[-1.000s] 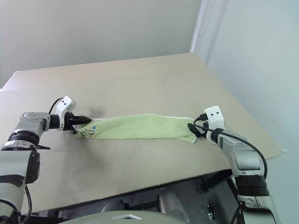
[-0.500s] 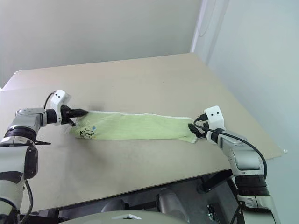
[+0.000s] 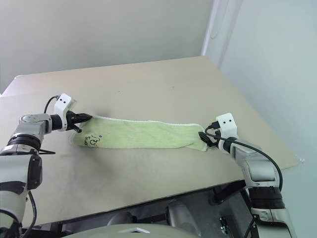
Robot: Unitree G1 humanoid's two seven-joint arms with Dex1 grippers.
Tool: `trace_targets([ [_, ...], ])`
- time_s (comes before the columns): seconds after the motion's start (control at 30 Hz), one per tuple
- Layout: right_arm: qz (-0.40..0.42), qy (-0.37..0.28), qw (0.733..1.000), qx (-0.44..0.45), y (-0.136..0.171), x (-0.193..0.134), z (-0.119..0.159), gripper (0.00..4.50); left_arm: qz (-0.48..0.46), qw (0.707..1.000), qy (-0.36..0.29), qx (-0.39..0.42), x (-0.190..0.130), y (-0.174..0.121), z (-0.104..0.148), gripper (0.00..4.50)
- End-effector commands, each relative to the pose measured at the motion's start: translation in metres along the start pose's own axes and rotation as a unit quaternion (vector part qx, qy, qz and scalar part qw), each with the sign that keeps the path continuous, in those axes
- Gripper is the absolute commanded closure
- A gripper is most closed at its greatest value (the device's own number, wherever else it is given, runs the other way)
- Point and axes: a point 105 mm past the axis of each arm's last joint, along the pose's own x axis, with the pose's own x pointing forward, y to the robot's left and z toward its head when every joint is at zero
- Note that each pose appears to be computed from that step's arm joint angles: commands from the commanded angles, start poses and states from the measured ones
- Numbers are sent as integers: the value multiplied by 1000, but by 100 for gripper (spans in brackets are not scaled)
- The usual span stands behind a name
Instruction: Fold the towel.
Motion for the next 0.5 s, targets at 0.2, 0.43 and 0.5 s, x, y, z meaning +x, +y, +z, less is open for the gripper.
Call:
trace_targets([
  [0.2,25,-66,997,37,6,-12,35,0,61,997,-44,26,-12,20,21,123],
  [0.43,6,-122,970,209,-12,-31,59,0,69,993,-89,24,-34,32,42,19],
  [0.5,50,-112,958,261,1,-37,54,0,21,995,-94,33,-33,22,47,19],
])
